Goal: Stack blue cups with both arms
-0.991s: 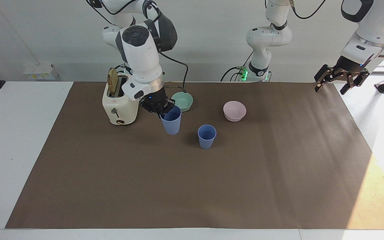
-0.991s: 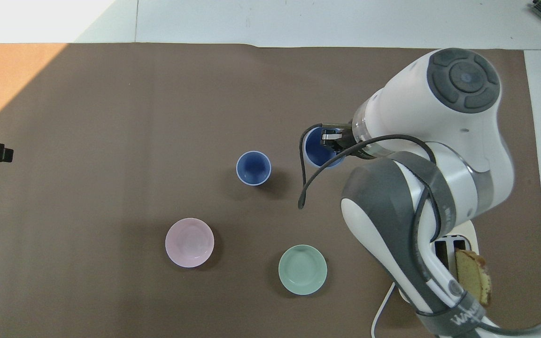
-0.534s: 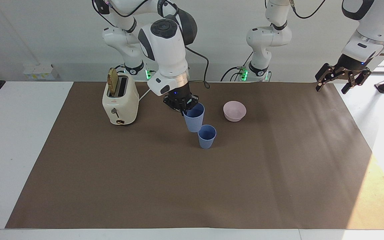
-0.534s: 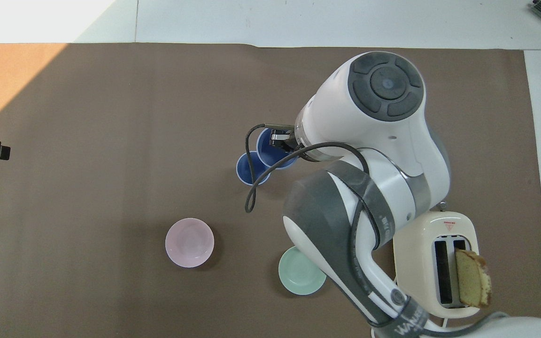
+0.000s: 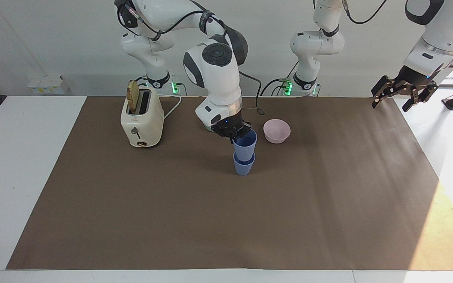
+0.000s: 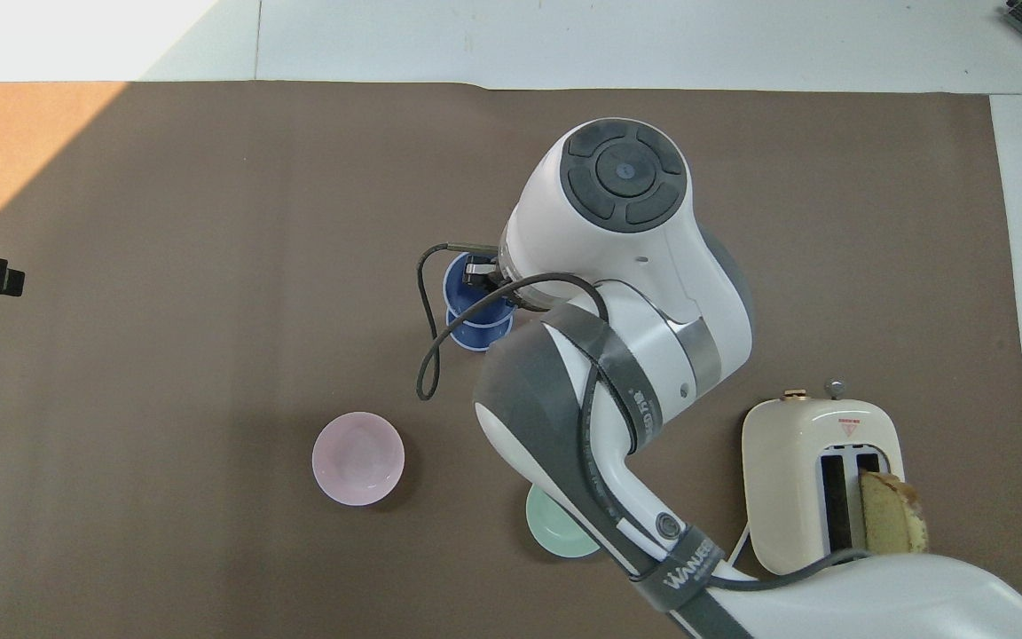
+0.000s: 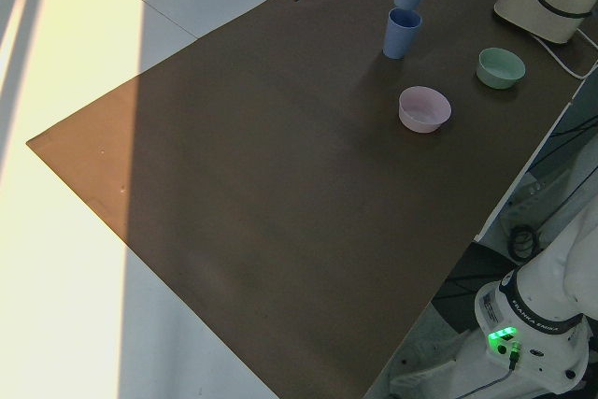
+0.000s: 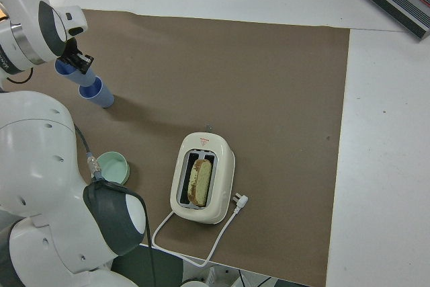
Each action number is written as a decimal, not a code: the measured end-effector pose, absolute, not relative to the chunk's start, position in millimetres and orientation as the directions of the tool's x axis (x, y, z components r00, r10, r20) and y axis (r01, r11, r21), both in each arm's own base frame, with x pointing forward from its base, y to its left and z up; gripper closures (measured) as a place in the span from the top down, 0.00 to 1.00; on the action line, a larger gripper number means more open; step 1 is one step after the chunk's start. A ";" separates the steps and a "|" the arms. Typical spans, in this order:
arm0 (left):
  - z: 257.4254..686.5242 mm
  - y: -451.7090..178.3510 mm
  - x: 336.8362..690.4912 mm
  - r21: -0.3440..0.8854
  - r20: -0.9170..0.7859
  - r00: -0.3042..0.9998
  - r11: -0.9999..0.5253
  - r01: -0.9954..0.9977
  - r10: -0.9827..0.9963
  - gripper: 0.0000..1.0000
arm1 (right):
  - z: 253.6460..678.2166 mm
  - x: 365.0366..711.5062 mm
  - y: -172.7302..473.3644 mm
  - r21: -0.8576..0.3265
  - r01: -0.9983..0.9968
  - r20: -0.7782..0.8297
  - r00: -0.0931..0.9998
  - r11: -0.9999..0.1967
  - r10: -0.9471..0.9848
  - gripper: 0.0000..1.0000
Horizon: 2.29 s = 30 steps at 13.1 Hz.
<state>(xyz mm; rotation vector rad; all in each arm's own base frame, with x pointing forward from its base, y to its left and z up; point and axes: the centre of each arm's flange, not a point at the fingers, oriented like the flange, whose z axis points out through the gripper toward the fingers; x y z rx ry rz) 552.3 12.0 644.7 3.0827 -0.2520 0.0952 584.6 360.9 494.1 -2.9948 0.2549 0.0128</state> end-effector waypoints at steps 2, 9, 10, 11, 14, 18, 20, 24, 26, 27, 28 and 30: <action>644.8 15.4 552.2 0.042 0.065 0.986 -0.987 -0.158 -0.155 1.00 | 491.0 583.9 361.1 -0.130 -0.169 -0.025 0.986 -0.977 -0.167 0.05; 641.9 17.9 549.9 0.046 0.042 0.988 -0.987 -0.153 -0.151 1.00 | 456.7 586.0 365.0 -0.116 -0.169 -0.044 0.985 -0.979 -0.164 0.05; 641.9 15.1 549.9 0.046 0.041 0.987 -0.986 -0.158 -0.156 1.00 | 449.1 587.4 365.9 -0.114 -0.168 -0.046 0.985 -0.979 -0.164 0.05; 641.8 13.0 549.9 0.045 0.041 0.986 -0.986 -0.162 -0.160 1.00 | 442.6 588.5 366.4 -0.110 -0.168 -0.050 0.985 -0.980 -0.164 0.05; 641.8 13.1 549.9 0.044 0.040 0.986 -0.986 -0.162 -0.160 1.00 | 436.3 589.3 367.5 -0.112 -0.168 -0.047 0.985 -0.979 -0.164 0.24; 641.8 14.7 549.8 0.036 0.039 0.987 -0.986 -0.160 -0.159 1.00 | 438.3 588.2 369.7 -0.112 -0.163 -0.042 0.986 -0.980 -0.159 0.74; 641.8 14.7 549.8 0.035 0.039 0.987 -0.986 -0.160 -0.159 1.00 | 452.2 592.6 360.4 -0.111 -0.170 -0.012 0.985 -0.979 -0.169 0.96; 641.8 14.2 549.9 0.035 0.039 0.986 -0.986 -0.161 -0.160 1.00 | 522.0 596.1 304.3 -0.063 -0.140 0.061 0.988 -0.988 -0.144 1.00; 641.8 14.2 549.9 0.035 0.039 0.986 -0.986 -0.161 -0.160 1.00 | 547.4 600.1 259.2 -0.035 -0.098 0.061 0.993 -0.995 -0.100 1.00; 641.8 14.2 549.9 0.035 0.039 0.986 -0.986 -0.161 -0.160 1.00 | 557.9 602.6 236.6 -0.026 -0.081 0.063 0.995 -0.996 -0.083 1.00; 641.8 14.2 549.9 0.035 0.039 0.986 -0.986 -0.161 -0.160 1.00 | 568.8 603.7 213.7 -0.016 -0.068 0.062 0.996 -0.998 -0.069 1.00; 641.8 14.2 549.9 0.035 0.039 0.986 -0.986 -0.161 -0.160 1.00 | 589.7 599.1 172.3 0.007 -0.052 0.044 0.998 -0.999 -0.051 1.00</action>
